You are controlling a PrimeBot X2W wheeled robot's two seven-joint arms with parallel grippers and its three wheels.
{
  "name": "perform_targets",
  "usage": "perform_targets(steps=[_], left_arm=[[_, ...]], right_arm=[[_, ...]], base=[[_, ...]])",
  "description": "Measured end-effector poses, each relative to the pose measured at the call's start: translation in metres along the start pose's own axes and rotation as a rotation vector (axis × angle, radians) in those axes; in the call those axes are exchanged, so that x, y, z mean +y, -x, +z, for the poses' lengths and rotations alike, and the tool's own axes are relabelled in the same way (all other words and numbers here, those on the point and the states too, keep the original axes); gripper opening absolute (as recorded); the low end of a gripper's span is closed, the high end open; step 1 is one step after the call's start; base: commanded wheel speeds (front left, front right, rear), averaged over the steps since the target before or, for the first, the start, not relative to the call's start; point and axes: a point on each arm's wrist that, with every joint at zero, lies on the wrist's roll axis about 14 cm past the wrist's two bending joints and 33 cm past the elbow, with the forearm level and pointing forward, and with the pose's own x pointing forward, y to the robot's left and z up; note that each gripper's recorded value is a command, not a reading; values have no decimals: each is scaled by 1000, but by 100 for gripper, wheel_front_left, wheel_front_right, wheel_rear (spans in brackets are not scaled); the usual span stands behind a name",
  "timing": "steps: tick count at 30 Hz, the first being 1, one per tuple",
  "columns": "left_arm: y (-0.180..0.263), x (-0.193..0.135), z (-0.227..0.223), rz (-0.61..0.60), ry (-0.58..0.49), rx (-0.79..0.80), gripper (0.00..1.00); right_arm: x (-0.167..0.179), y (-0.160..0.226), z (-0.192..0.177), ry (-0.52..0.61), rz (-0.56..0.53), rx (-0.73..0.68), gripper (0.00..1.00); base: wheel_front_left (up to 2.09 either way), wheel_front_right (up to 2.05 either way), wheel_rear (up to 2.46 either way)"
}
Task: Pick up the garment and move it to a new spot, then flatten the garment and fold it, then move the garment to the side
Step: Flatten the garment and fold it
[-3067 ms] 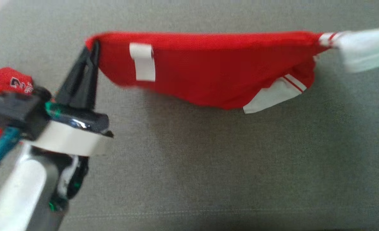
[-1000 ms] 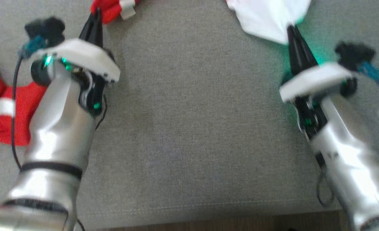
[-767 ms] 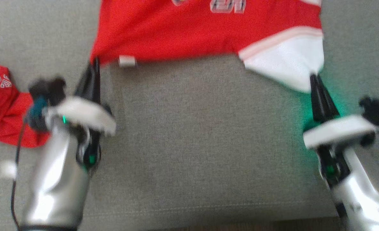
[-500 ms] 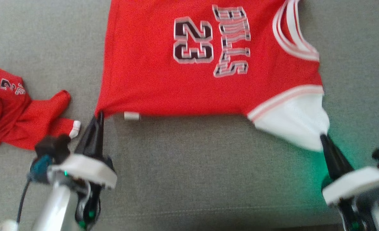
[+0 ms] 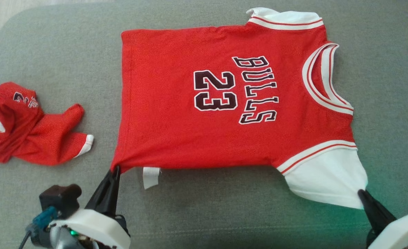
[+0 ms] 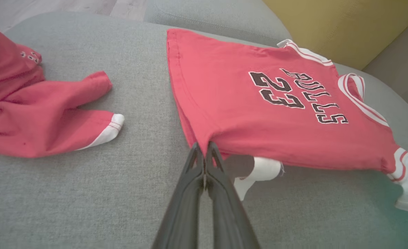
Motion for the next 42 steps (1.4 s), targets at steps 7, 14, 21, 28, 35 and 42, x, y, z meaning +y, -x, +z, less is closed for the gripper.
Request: perform_targets(steps=[7,14,21,28,35,42], left_arm=[[-4,0,-17,-17,8,125,0],[-36,-4,-27,-95,61,269,0],[-71,14,-19,-93,63,309,0],[-100,25,-21,-97,65,316,0],[-121,28,-19,-68,95,188,100],[-122,34,25,8,12,-101,100]], right_arm=[[-3,-4,3,-1,-11,29,0],[13,-38,43,19,34,-13,0],[31,-79,82,30,82,-52,0],[43,-115,112,42,122,-119,0],[54,-134,118,104,159,-240,100],[61,-108,154,260,145,-574,100]], base=[[0,0,0],[0,0,0],[0,0,0],[0,0,0],[0,0,0],[0,0,0]])
